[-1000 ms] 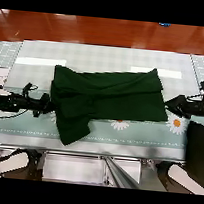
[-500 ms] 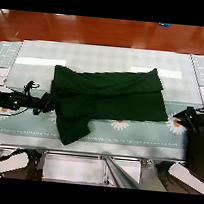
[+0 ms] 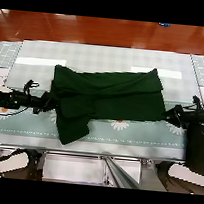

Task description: Fold the shirts.

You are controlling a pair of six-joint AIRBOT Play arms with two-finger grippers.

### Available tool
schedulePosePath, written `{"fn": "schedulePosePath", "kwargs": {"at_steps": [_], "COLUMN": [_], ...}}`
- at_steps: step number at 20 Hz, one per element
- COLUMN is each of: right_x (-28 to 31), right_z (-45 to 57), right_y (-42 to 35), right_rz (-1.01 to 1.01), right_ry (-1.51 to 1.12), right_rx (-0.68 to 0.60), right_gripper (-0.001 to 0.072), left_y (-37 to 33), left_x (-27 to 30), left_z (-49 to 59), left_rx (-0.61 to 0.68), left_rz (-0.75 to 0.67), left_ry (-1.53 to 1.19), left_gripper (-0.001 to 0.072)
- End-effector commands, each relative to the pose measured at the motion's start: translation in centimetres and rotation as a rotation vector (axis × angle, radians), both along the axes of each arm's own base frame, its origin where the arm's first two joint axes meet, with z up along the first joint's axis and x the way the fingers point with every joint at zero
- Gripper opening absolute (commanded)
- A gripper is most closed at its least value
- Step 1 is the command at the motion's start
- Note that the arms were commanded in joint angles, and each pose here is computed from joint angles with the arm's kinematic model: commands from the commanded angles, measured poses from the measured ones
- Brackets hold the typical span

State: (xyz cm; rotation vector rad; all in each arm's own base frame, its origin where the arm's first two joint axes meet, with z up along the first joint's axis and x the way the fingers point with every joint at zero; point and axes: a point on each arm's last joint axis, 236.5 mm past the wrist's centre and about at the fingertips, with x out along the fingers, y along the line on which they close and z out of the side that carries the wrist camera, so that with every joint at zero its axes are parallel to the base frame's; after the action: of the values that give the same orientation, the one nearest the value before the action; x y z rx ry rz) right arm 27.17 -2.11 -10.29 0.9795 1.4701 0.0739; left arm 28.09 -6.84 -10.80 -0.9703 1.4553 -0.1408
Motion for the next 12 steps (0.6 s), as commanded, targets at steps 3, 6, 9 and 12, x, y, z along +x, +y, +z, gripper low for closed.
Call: {"fn": "schedulePosePath", "kwargs": {"at_steps": [3, 6, 9, 12], "right_x": [3.9, 5.0, 9.8, 13.5], "right_z": [0.1, 3.9, 12.3, 24.2], "right_y": [3.6, 4.7, 2.4, 0.4], "right_rz": [0.1, 0.216, 0.215, 0.199], "right_ry": [-0.098, -0.165, -0.374, -0.642], "right_rx": [0.024, 0.035, -0.099, -0.269], "right_gripper": [0.0024, 0.0021, 0.0021, 0.0021], "left_y": [0.5, 0.6, -0.2, 1.4], "left_x": [0.5, 2.1, 7.3, 11.0], "left_z": [-0.2, 2.2, 11.7, 23.2], "left_rx": [0.018, -0.08, -0.249, -0.182], "left_rz": [0.014, 0.052, 0.05, 0.04], "left_ry": [-0.017, -0.079, -0.377, -0.683], "left_gripper": [0.0031, 0.0031, 0.0031, 0.0031]}}
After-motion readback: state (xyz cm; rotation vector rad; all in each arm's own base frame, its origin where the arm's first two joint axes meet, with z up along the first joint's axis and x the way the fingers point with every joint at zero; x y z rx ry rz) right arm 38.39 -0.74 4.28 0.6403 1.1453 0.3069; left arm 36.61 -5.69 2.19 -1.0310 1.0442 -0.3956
